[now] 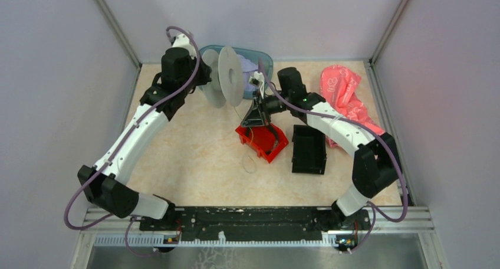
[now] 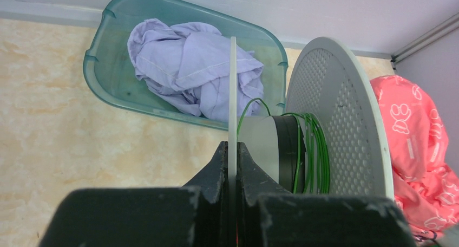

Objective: Wrap the cables
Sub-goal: Wrap the cable around the cable reel.

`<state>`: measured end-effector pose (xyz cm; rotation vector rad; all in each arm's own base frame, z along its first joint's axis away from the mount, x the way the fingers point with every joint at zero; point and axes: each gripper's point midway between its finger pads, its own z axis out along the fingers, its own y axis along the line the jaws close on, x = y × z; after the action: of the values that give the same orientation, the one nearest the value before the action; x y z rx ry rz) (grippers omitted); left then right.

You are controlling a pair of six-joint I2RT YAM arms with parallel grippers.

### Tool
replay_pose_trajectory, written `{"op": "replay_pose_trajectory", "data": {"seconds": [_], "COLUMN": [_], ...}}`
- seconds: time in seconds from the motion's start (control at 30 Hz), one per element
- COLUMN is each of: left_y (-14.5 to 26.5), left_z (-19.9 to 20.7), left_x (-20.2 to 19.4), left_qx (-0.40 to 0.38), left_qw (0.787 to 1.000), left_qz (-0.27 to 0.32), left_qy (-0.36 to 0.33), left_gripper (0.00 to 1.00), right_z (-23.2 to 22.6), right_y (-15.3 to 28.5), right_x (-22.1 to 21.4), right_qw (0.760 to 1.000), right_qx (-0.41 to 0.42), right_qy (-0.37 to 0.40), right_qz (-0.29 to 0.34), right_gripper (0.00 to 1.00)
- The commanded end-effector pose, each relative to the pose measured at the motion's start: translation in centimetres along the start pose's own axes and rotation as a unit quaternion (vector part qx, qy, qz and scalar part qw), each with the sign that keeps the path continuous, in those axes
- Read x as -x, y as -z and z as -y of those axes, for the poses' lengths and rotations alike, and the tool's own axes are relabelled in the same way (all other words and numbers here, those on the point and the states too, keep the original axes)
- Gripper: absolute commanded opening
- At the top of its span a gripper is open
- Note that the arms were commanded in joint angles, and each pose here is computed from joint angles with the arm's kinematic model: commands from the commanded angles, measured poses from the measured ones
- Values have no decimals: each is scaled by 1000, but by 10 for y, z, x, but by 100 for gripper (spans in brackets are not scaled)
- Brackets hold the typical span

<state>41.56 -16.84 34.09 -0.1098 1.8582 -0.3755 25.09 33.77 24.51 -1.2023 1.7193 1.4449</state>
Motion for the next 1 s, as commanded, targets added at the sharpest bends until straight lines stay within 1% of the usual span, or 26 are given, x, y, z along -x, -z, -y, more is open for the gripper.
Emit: {"op": "replay_pose_trajectory", "data": {"seconds": [0.0, 0.17, 0.3, 0.5, 0.63, 0.97], "left_y": [3, 3, 6, 9, 11, 13], "left_z": [4, 9, 20, 34, 40, 55], "left_x": [30, 24, 18, 9, 4, -11], "left_qx": [15, 30, 19, -3, -18, -56], "left_qw": [996, 993, 990, 985, 983, 977], "left_qz": [78, 91, 95, 97, 96, 86], "left_qy": [-28, -72, -106, -145, -157, -186], "left_gripper": [0, 0, 0, 0, 0, 0], "right_z": [-33, -40, -36, -33, -26, -15], "right_y": [4, 10, 16, 23, 28, 49], "right_x": [39, 64, 87, 115, 127, 154], "right_qw": [998, 998, 997, 994, 992, 986], "right_qx": [36, 22, -21, -61, -91, -122], "right_qy": [43, 53, 58, 63, 61, 51], "right_qz": [21, 36, 46, 62, 70, 103], "right_gripper": [3, 0, 0, 0, 0, 0]}}
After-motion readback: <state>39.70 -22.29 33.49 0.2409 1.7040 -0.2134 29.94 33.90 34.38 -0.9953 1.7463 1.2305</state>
